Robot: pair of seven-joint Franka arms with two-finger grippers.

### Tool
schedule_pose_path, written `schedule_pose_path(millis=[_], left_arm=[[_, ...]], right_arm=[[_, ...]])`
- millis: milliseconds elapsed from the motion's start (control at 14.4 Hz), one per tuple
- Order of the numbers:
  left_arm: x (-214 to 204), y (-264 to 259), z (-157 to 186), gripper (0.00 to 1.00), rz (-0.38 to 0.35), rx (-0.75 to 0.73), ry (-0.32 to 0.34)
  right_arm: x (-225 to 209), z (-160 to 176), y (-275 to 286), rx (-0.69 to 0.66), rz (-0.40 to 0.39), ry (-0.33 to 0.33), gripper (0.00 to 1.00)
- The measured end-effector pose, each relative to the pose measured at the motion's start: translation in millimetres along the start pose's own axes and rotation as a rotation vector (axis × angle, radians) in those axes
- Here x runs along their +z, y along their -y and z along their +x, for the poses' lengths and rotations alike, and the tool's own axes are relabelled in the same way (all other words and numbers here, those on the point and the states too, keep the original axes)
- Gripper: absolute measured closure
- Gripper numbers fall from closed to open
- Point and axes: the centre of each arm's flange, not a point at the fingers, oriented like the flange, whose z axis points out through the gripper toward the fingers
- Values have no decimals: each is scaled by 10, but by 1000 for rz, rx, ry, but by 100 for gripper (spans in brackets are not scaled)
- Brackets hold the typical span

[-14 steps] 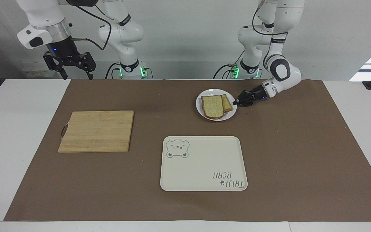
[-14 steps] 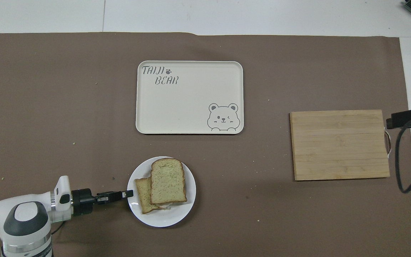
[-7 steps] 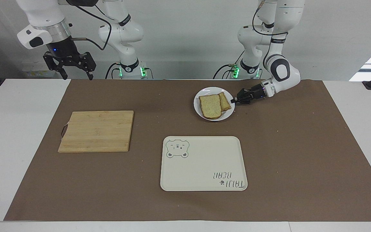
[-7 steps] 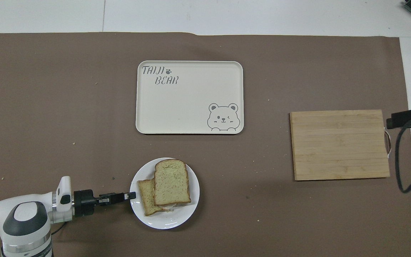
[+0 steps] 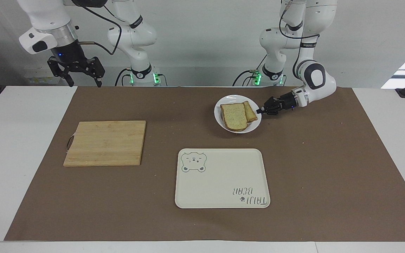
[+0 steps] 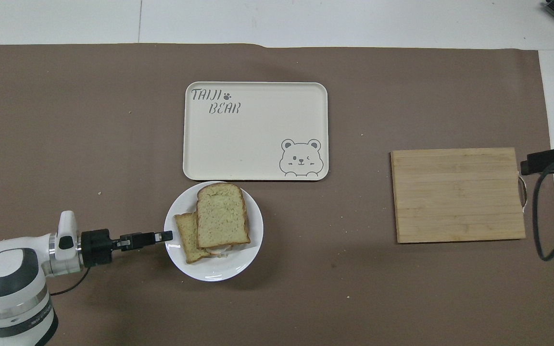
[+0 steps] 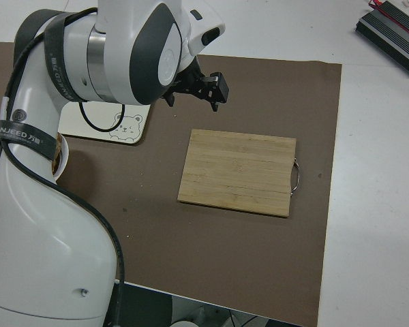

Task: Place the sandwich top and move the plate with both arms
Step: 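Slide the plate with the left gripper onto the bear tray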

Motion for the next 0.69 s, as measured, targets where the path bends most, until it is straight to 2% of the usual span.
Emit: schedule_pose_path(millis=[277, 416, 694], left_arm=[[154, -423, 762, 96, 1, 63, 5], [328, -546, 1092, 96, 32, 34, 6], [1054, -826, 1695, 96, 255, 107, 7]], right_arm=[[8, -8, 0, 0, 0, 8, 0], [8, -8, -1, 0, 0, 8, 0], [9, -9, -1, 0, 0, 9, 0]])
